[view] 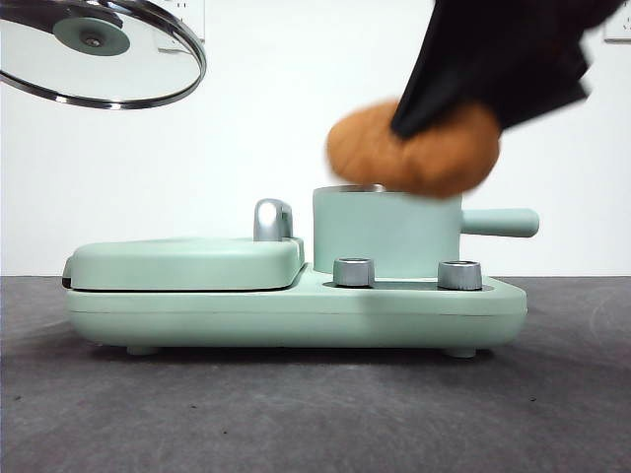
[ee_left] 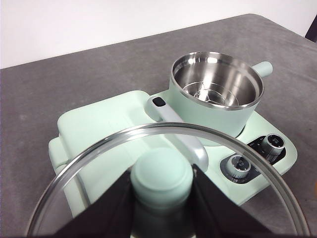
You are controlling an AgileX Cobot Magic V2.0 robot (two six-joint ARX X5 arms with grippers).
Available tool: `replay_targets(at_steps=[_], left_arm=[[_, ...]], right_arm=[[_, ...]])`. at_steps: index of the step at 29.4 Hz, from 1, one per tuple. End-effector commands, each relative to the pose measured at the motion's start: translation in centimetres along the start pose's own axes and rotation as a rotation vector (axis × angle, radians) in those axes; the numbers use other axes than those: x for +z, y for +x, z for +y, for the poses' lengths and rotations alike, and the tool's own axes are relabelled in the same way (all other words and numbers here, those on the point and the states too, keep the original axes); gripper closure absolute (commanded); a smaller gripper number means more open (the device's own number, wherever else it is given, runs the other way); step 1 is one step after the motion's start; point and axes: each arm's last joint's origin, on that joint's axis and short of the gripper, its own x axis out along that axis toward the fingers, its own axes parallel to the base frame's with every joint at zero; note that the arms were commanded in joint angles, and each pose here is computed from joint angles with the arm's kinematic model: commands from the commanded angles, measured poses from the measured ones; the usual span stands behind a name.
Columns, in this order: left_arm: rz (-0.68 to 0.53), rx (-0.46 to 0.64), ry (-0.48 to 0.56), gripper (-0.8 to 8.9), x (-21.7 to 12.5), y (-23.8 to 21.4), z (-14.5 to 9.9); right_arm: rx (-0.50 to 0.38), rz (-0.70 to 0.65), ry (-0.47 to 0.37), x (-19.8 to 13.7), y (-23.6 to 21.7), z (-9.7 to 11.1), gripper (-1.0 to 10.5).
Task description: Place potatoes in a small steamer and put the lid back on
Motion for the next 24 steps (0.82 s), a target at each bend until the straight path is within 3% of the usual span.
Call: replay_targets(at_steps=[1,6,11,24], left_arm=[[-0.048,-0.001,0.013,8.01,0.9,-0.3,-0.1],[-0.048,-0.001,0.013,8.01,0.9,-0.3,-0.1],[-0.048,-0.001,0.013,8.01,0.9,-0.3,-0.1],[-0.055,-0.001,0.012,8.01,0.9,-0.3,-0.1]], right_arm=[[-0.037,-0.012,0.108,1.9,-1.6,-0.4,7.8],[-0.109,-0.051,0.153,5.1,-3.6,-2.1,7.8],[-0.180,-0.073,0.137,8.5,-3.6,-4.6,7.8],[-0.249,-0.042,0.075,14.4,2.5,-11.1,7.8]])
